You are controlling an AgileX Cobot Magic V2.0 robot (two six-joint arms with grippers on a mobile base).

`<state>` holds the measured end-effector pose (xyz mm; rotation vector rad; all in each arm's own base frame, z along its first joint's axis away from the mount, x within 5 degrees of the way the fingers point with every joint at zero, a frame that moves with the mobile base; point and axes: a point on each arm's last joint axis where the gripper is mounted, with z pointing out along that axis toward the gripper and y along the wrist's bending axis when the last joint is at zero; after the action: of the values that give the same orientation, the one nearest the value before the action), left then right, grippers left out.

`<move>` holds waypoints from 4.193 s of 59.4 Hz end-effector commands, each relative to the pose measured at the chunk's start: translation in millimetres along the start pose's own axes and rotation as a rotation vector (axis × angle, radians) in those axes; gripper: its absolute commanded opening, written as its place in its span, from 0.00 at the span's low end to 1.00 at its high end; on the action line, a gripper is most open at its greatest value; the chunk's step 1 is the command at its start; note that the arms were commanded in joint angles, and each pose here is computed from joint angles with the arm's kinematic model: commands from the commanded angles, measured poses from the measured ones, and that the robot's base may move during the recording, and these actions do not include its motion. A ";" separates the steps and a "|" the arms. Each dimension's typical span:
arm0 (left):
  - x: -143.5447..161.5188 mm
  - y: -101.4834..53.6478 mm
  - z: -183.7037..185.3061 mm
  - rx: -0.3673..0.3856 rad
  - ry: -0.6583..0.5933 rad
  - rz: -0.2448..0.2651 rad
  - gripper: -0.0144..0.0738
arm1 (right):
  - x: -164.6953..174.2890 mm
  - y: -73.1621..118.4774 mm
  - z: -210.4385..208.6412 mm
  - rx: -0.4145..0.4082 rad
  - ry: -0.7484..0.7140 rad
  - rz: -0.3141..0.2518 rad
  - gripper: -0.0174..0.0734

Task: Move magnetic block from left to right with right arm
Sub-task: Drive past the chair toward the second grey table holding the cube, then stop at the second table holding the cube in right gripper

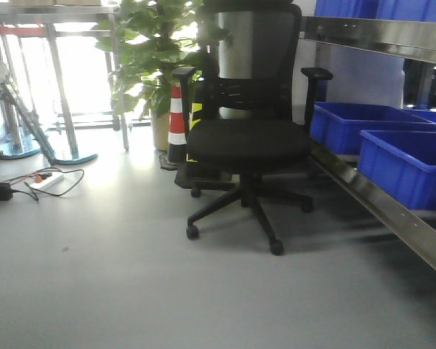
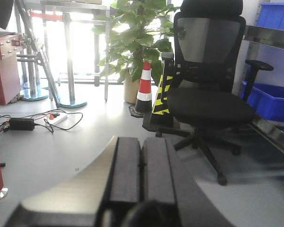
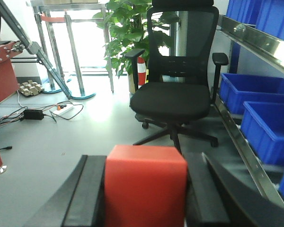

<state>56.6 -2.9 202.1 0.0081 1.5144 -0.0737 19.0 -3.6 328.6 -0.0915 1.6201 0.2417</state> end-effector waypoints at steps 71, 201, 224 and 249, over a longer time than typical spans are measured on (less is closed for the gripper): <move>-6.3 -0.6 -1.4 0.010 -0.100 -0.007 0.03 | -14.8 1.9 -0.8 -0.010 -0.097 -0.022 0.35; -6.3 0.1 -1.4 -0.002 -0.100 -0.006 0.03 | -14.8 1.9 -0.8 -0.010 -0.097 -0.022 0.35; -6.3 0.2 -1.4 -0.004 -0.101 -0.006 0.03 | -14.8 1.9 -0.8 -0.010 -0.097 -0.022 0.35; -6.3 0.2 -1.4 -0.004 -0.101 -0.006 0.03 | -14.8 1.9 -0.8 -0.010 -0.097 -0.022 0.35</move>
<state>56.6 -2.7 202.1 0.0048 1.5144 -0.0703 19.0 -3.6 328.6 -0.0915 1.6201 0.2417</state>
